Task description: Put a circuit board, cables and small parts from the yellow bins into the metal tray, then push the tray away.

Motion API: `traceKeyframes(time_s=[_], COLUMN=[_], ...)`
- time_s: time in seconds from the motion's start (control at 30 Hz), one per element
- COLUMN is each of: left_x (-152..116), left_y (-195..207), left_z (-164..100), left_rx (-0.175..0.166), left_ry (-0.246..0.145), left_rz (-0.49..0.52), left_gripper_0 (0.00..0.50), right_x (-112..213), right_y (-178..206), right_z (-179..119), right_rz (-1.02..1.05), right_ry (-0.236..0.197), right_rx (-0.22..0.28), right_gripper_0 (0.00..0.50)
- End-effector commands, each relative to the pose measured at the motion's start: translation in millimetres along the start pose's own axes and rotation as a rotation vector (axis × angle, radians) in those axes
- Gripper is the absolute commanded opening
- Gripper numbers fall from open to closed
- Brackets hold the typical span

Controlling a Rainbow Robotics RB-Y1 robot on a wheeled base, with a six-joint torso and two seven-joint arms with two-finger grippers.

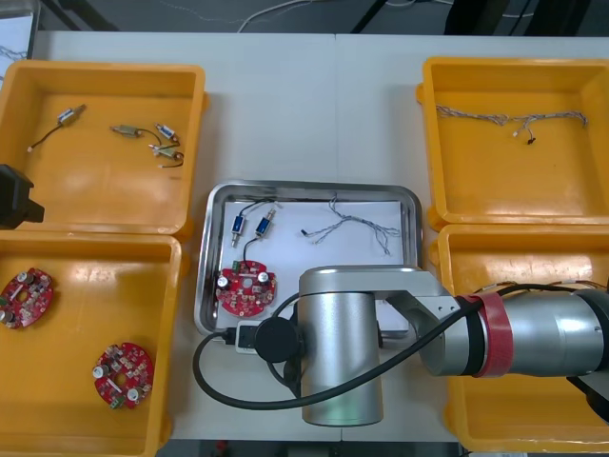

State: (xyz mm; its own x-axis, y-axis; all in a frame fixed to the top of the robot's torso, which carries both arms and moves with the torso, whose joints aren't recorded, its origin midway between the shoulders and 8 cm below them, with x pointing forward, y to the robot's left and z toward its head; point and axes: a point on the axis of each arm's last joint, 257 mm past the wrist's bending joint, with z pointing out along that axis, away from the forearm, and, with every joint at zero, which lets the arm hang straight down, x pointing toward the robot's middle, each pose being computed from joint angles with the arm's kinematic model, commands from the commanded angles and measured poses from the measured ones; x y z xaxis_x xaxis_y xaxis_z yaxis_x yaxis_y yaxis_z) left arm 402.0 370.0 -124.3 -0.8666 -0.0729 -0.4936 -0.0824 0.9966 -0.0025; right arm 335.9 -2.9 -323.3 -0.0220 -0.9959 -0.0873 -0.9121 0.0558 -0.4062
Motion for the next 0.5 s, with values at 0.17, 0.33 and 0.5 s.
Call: traceKeyframes(time_s=[0.17, 0.33, 0.5], left_x=[-13, -13, -13], left_y=[-11, -11, -11], left_z=[-5, -5, -5], left_rx=[0.016, 0.016, 0.016], left_ry=[-0.039, -0.039, -0.039], left_rz=[0.075, 0.075, 0.075], left_gripper_0=[0.500, 0.500, 0.500], right_x=[-8, -5, -5], right_y=[9, -13, -45], right_z=[1, -1, -8], right_rz=[-0.035, -0.039, -0.050], right_ry=[-0.024, -0.028, -0.035], right_rx=[-0.004, 0.048, 0.122], right_gripper_0=[0.000, 0.000, 0.000])
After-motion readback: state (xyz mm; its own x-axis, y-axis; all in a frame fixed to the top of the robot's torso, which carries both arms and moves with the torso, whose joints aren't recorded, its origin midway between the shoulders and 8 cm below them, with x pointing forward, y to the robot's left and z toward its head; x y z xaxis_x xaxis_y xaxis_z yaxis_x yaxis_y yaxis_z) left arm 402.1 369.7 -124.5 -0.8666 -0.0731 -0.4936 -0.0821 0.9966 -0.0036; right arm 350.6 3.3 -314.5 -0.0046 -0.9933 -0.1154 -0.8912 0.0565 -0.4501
